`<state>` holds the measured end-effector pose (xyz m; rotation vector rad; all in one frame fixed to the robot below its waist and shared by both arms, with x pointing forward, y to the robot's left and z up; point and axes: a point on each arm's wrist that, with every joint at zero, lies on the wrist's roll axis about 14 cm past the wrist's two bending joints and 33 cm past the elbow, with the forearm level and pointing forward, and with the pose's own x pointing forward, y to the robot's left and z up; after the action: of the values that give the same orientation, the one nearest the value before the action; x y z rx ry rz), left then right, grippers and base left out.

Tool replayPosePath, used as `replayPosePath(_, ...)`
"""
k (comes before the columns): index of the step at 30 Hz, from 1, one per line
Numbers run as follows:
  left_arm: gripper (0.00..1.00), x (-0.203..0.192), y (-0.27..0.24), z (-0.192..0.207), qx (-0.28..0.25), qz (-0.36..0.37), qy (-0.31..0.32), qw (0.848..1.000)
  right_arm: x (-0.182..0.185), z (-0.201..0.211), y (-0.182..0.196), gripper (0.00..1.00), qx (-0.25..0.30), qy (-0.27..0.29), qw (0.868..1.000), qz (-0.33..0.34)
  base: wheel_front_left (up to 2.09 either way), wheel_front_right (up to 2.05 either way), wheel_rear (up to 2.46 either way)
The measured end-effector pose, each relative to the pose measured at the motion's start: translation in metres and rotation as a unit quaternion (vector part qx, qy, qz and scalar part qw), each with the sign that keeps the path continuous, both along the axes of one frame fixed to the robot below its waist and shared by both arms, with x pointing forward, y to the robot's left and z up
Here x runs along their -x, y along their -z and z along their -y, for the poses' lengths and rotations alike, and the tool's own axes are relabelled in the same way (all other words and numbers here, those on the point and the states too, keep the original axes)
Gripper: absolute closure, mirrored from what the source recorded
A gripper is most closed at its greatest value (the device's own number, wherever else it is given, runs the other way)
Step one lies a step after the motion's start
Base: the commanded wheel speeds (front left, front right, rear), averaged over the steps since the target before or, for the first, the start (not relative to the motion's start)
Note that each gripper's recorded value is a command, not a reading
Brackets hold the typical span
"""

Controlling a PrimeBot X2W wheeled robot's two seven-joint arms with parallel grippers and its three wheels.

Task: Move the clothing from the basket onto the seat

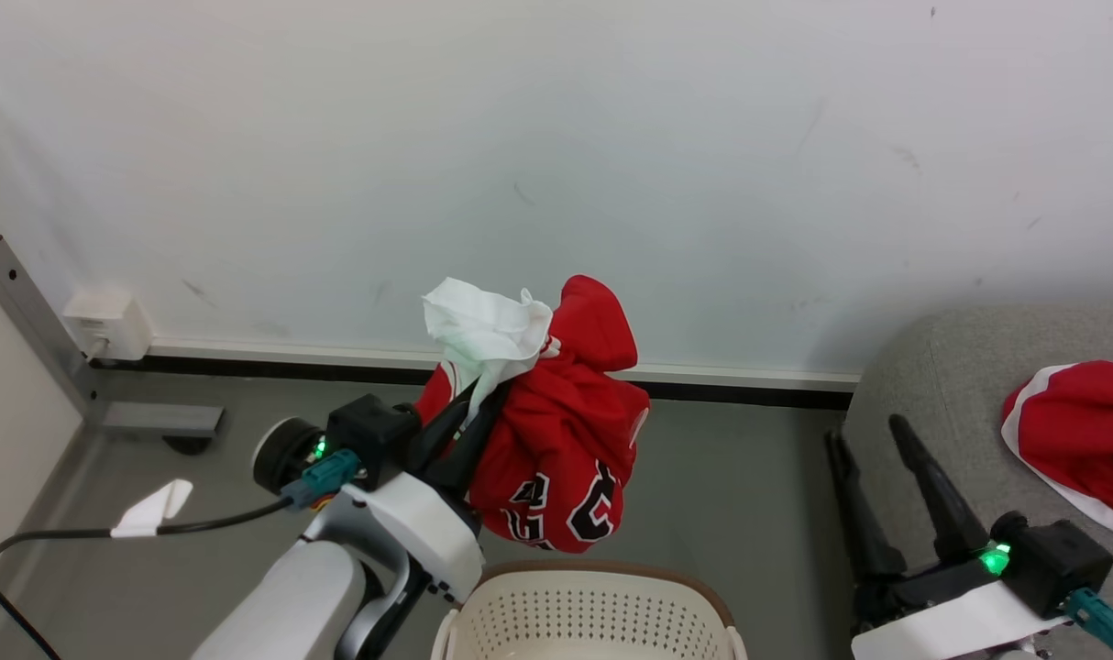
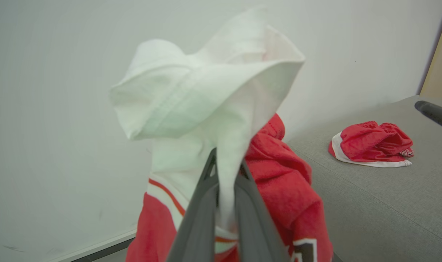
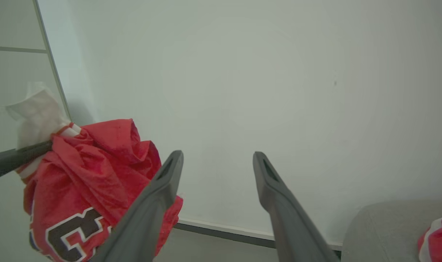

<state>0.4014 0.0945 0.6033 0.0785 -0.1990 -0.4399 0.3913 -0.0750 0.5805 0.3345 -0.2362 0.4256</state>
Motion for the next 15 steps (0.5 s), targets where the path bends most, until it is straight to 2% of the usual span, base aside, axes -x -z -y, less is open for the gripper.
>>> replayPosePath(3,1.00,0.000,-0.001,0.002,0.003,0.000,0.002,1.000,0.004,-0.014,0.002,0.00,0.004,-0.024,1.000,-0.002,0.00,0.00,0.00)
replayPosePath(10,1.00,0.001,-0.003,0.016,0.009,0.001,0.019,1.000,0.022,-0.077,0.017,0.00,0.023,-0.121,0.992,-0.023,0.00,0.00,0.00)
replayPosePath(15,1.00,0.008,0.001,0.030,0.012,-0.004,0.040,0.999,0.024,-0.100,0.029,0.00,0.038,-0.154,0.986,-0.040,0.00,0.00,0.00)
